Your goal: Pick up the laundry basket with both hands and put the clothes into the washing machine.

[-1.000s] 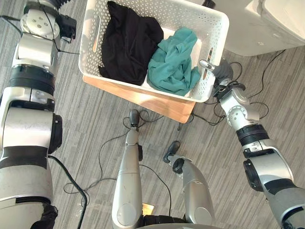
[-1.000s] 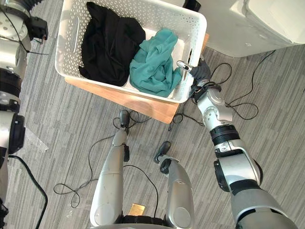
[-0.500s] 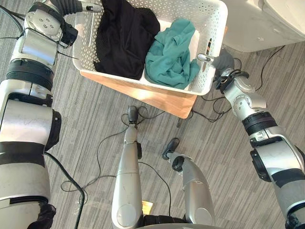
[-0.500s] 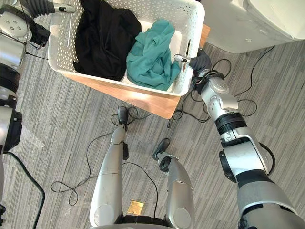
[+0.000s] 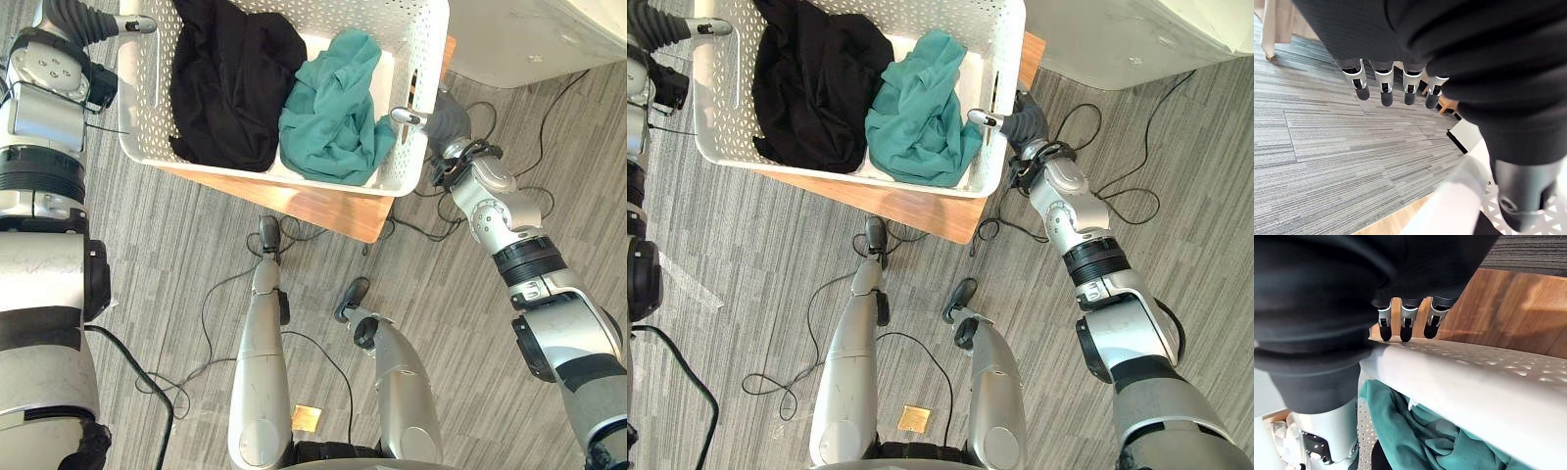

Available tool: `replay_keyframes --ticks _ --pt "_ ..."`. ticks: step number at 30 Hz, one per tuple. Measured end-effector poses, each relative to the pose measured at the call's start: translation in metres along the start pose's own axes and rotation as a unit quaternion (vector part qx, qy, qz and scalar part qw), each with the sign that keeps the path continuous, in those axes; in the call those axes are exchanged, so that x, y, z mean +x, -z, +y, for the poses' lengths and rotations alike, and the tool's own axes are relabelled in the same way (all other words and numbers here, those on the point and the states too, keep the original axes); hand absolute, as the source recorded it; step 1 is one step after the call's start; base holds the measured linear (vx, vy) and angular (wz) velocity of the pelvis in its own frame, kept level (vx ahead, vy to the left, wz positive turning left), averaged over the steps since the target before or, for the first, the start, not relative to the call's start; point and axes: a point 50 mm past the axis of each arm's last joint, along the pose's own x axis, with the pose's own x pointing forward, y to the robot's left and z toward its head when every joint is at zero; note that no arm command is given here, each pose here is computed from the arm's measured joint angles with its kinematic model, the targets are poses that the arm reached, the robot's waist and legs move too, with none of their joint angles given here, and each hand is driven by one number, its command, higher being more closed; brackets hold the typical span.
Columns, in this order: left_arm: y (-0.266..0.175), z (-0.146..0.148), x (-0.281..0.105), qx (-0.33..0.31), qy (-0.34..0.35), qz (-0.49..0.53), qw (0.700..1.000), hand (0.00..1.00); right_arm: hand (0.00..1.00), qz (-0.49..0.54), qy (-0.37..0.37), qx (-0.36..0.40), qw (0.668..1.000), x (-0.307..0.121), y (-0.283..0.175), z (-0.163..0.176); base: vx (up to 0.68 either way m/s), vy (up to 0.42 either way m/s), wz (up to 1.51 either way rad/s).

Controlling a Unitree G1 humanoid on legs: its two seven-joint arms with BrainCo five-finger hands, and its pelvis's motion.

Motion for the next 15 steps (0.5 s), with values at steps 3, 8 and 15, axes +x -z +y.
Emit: replay_keyframes --ticks 3,8,15 --pt "0.005 -0.004 -0.001 0.002 0.015 0.006 1.0 0.0 0.0 -0.002 -0.006 0.0 1.0 -0.001 0.0 0.003 0.06 -0.09 -0.04" --pt "0.004 -0.005 -0.001 0.011 0.016 0.005 1.0 0.0 0.0 0.0 -0.011 -0.001 1.0 -0.001 -0.001 0.004 0.05 -0.075 -0.1" --pt "-0.013 0.014 -0.002 0.026 -0.041 -0.031 0.998 0.0 0.0 0.0 -0.007 0.0 1.0 -0.01 0.004 -0.001 0.04 -0.075 -0.01"
